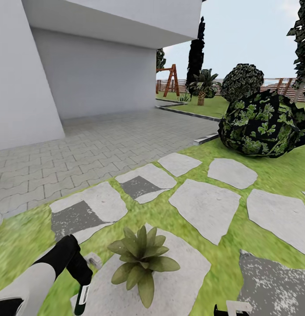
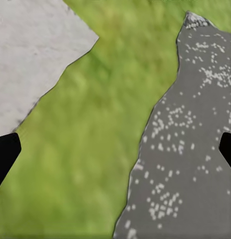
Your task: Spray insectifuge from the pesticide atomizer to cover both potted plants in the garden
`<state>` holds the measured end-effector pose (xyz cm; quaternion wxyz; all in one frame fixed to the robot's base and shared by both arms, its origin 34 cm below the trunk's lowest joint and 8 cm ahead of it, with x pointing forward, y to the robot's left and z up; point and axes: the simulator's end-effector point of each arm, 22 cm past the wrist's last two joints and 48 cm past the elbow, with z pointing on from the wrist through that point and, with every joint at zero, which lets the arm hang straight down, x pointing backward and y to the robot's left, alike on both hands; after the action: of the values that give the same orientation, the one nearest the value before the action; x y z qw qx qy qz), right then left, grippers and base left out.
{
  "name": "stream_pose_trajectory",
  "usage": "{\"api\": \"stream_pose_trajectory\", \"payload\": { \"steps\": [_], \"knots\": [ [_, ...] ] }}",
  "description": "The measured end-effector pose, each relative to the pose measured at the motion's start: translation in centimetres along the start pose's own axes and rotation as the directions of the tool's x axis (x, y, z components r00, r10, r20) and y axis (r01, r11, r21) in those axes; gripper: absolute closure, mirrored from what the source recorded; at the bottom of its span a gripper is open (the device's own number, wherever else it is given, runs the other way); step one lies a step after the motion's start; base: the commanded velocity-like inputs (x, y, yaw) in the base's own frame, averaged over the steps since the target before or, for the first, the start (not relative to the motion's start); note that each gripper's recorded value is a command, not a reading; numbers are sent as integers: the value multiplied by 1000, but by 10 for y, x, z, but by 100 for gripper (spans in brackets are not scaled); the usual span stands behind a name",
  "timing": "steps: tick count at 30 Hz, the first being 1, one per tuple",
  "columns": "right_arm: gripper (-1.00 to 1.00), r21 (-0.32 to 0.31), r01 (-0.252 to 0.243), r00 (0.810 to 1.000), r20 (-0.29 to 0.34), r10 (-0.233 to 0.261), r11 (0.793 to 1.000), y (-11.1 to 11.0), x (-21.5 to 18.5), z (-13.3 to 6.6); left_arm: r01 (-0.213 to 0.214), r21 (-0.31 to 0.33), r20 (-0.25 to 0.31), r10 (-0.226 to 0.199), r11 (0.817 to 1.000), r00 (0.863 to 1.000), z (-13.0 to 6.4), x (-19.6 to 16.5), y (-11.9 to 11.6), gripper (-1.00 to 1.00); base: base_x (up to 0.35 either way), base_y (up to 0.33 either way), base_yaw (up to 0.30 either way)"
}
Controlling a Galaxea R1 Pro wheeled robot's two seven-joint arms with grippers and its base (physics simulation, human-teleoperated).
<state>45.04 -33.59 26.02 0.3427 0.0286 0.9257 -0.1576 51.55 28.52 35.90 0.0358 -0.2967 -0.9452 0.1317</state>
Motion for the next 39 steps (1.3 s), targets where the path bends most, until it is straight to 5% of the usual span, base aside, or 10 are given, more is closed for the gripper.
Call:
{"api": "stream_pose_trajectory", "payload": {
  "steps": [5, 15, 39],
  "knots": [
    [-100, 0, -1, 1000, 0, 1, 1000, 0, 0, 0, -4, -4, -2, 4, 1000, 1000, 0, 0, 0, 100, 273, 0, 0],
    [-100, 0, 0, 1000, 0, 0, 1000, 0, 0, 0, -83, -45, -78, 79, 996, 994, 1, 7, 2, 100, 273, 0, 168],
    [-100, 1, -1, 1000, -1, 1, 1000, 0, 0, 0, -70, -54, -64, 67, 996, 996, -3, 4, 9, 100, -44, -78, 6]
  ]
}}
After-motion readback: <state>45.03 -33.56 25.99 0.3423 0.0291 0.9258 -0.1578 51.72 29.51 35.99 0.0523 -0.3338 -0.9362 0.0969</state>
